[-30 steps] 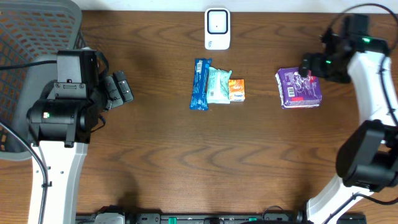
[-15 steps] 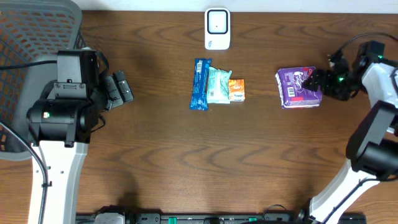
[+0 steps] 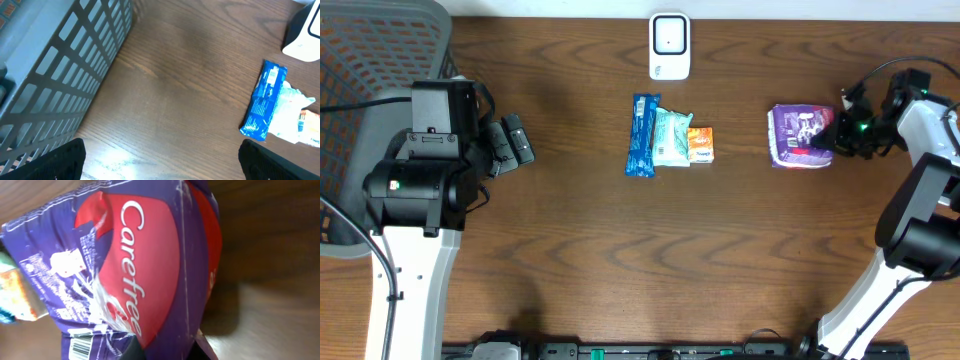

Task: Scan the item barcode
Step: 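Withdraw the right gripper right past the Carefree pack, then grasp the purple Carefree pack with the right gripper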

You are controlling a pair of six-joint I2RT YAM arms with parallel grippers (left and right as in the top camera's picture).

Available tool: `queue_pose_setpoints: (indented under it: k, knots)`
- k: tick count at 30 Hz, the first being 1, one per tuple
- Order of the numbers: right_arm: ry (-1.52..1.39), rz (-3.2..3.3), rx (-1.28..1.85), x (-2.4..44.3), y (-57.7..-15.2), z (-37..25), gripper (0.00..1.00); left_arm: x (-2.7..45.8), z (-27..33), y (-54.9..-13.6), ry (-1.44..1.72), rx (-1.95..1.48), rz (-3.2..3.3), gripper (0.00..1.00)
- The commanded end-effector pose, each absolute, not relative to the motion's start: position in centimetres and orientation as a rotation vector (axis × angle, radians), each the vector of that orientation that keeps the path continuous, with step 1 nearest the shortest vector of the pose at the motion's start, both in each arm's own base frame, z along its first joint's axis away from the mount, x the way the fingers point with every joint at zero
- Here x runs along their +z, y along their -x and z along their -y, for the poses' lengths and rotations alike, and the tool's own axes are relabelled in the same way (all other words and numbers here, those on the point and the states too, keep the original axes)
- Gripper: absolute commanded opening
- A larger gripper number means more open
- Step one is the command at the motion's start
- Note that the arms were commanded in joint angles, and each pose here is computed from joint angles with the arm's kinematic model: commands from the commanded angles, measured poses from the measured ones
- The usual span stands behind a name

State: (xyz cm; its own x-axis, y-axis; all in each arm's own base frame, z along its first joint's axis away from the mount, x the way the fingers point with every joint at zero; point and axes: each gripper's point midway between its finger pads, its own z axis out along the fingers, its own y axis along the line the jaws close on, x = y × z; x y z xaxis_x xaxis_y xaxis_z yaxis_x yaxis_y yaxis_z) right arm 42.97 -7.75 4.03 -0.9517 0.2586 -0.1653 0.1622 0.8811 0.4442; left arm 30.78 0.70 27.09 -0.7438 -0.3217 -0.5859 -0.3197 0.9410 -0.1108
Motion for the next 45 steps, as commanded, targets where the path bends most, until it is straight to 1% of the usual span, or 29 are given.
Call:
queue_pose_setpoints:
  k: [1, 4, 7, 10, 12, 15, 19, 20, 22, 24, 26, 27, 28, 29, 30, 32, 33, 36, 40, 43, 45]
  knots:
    - [-0.368, -2.761, 0.347, 9.7, -44.3, 10.1, 0.01, 27.3, -1.0, -30.9, 0.444, 0.013, -2.458, 0.98]
    - [-0.431, -2.709, 0.052, 13.3, -44.3, 11.5, 0.01, 27.3, -1.0, -30.9, 0.444, 0.013, -2.458, 0.98]
    - [-0.571, -2.589, -0.491, 17.2, -43.2, 14.1, 0.01, 27.3, -1.0, -30.9, 0.443, 0.013, -2.458, 0.98]
    - [-0.629, -2.450, -0.920, 19.4, -42.0, 15.1, 0.01, 27.3, -1.0, -30.9, 0.444, 0.013, -2.458, 0.98]
    - [-0.642, -2.361, -1.127, 20.1, -41.5, 15.1, 0.01, 27.3, -1.0, -30.9, 0.444, 0.013, -2.458, 0.98]
    - [-0.540, -2.351, -1.300, 18.4, -42.0, 13.8, 0.01, 27.3, -1.0, -30.9, 0.444, 0.013, -2.458, 0.98]
    - [-0.395, -2.465, -1.371, 13.0, -42.5, 10.9, 0.02, 27.3, -1.0, -30.9, 0.444, 0.013, -2.458, 0.98]
    - [-0.349, -2.491, -1.382, 11.9, -42.6, 10.1, 0.04, 27.3, -1.0, -30.9, 0.443, 0.013, -2.458, 0.98]
    - [-0.262, -2.518, -1.399, 10.1, -42.7, 8.0, 0.11, 27.3, -1.0, -30.9, 0.444, 0.013, -2.458, 0.98]
    - [-0.162, -2.527, -1.402, 8.8, -43.0, 5.5, 0.24, 27.3, -1.0, -30.9, 0.444, 0.013, -2.458, 0.98]
    - [-0.077, -2.537, -1.360, 8.0, -43.2, 2.6, 0.32, 27.3, -1.0, -30.9, 0.444, 0.013, -2.458, 0.98]
    - [-0.055, -2.544, -1.328, 7.8, -43.3, 1.5, 0.38, 27.3, -1.0, -30.9, 0.444, 0.013, -2.458, 0.98]
    - [-0.014, -2.573, -1.233, 7.4, -43.5, -1.1, 0.47, 27.3, -1.0, -30.9, 0.444, 0.013, -2.458, 0.98]
    - [0.006, -2.601, -1.153, 7.1, -43.7, -2.9, 0.50, 27.3, -1.0, -30.9, 0.444, 0.013, -2.458, 0.98]
    - [0.015, -2.620, -1.093, 7.1, -43.8, -4.1, 0.57, 27.3, -1.0, -30.9, 0.443, 0.013, -2.458, 0.98]
    - [0.022, -2.662, -0.946, 7.5, -44.4, -6.7, 0.73, 27.3, -1.0, -30.9, 0.444, 0.013, -2.458, 0.98]
    - [0.014, -2.679, -0.875, 8.1, -44.8, -7.6, 0.78, 27.3, -1.0, -30.9, 0.444, 0.013, -2.458, 0.98]
    - [-0.036, -2.721, -0.694, 10.7, -46.0, -8.8, 0.80, 27.3, -1.0, -30.9, 0.444, 0.013, -2.458, 0.98]
    - [-0.084, -2.777, -0.461, 14.6, -47.3, -8.2, 0.81, 27.3, -1.0, -30.9, 0.444, 0.013, -2.458, 0.98]
    - [-0.079, -2.840, -0.271, 16.6, -47.4, -6.4, 0.95, 27.3, -1.0, -30.9, 0.444, 0.013, -2.458, 0.98]
    - [-0.044, -2.892, -0.150, 16.9, -47.0, -5.1, 0.98, 27.3, -1.0, -30.9, 0.444, 0.013, -2.458, 0.98]
